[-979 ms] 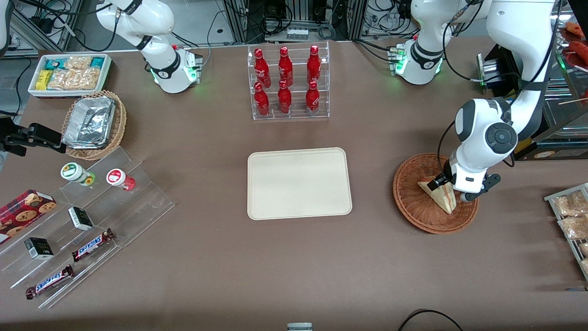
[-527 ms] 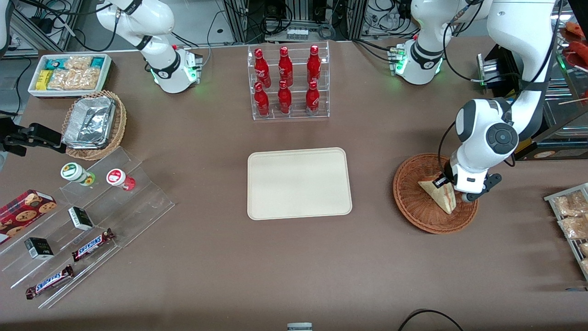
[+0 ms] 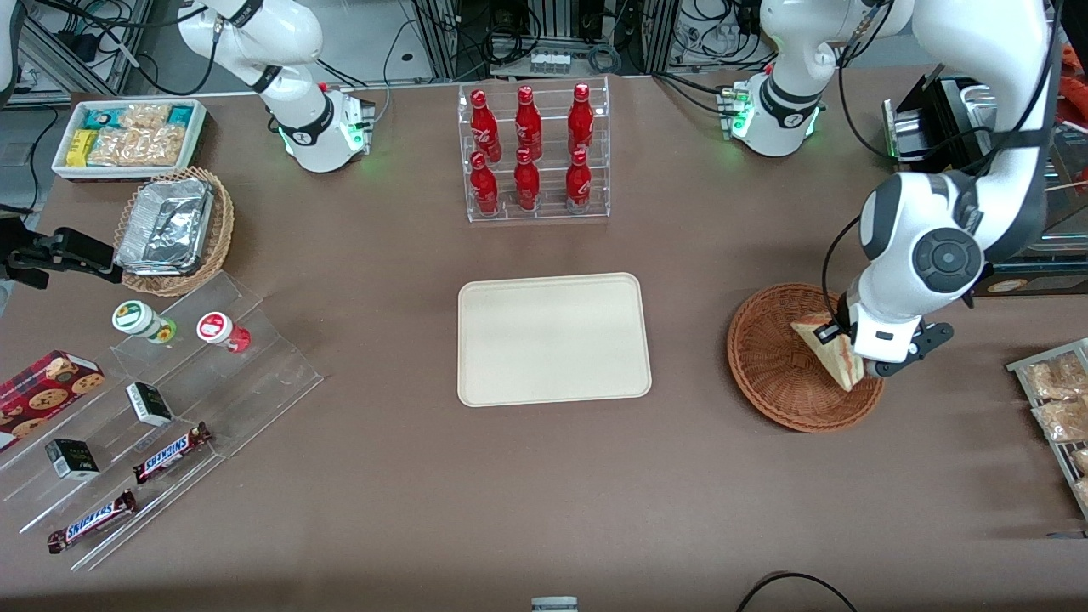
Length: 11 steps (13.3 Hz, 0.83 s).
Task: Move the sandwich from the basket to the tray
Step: 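Lower the left gripper and close it on the sandwich's wrapped edge, then lift the sandwich and carry it with the left gripper to the tray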
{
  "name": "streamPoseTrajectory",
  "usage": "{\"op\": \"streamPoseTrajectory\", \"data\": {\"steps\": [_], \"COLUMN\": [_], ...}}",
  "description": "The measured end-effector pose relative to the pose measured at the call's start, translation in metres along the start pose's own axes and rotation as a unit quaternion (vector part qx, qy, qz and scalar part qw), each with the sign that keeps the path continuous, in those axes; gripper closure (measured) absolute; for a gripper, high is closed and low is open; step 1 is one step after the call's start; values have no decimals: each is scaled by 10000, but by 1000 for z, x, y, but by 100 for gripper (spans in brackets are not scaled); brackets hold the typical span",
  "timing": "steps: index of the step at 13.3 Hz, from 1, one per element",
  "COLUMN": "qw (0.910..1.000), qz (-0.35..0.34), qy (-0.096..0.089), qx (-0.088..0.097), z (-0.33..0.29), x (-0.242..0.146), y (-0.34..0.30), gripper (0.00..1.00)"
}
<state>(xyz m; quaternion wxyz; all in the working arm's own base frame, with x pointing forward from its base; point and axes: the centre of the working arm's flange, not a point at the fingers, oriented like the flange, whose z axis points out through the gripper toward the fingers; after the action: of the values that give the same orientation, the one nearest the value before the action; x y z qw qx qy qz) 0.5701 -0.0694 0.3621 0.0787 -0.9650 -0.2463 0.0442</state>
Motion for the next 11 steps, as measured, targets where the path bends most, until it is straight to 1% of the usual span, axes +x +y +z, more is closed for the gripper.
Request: {"op": "streamPoseTrajectory", "data": {"steps": [4,6,8,11], "qw": [9995,9986,9968,9914], "qz": [311,493,759,1248], "qy": [52,158,243,352], "qx": [24,-55,-100,-149], "z": [-90,-124,-143,-153], "x": [-21,-36,-59,-102], "y": [38,57,80,124], "gripper": [86,86,86,86]}}
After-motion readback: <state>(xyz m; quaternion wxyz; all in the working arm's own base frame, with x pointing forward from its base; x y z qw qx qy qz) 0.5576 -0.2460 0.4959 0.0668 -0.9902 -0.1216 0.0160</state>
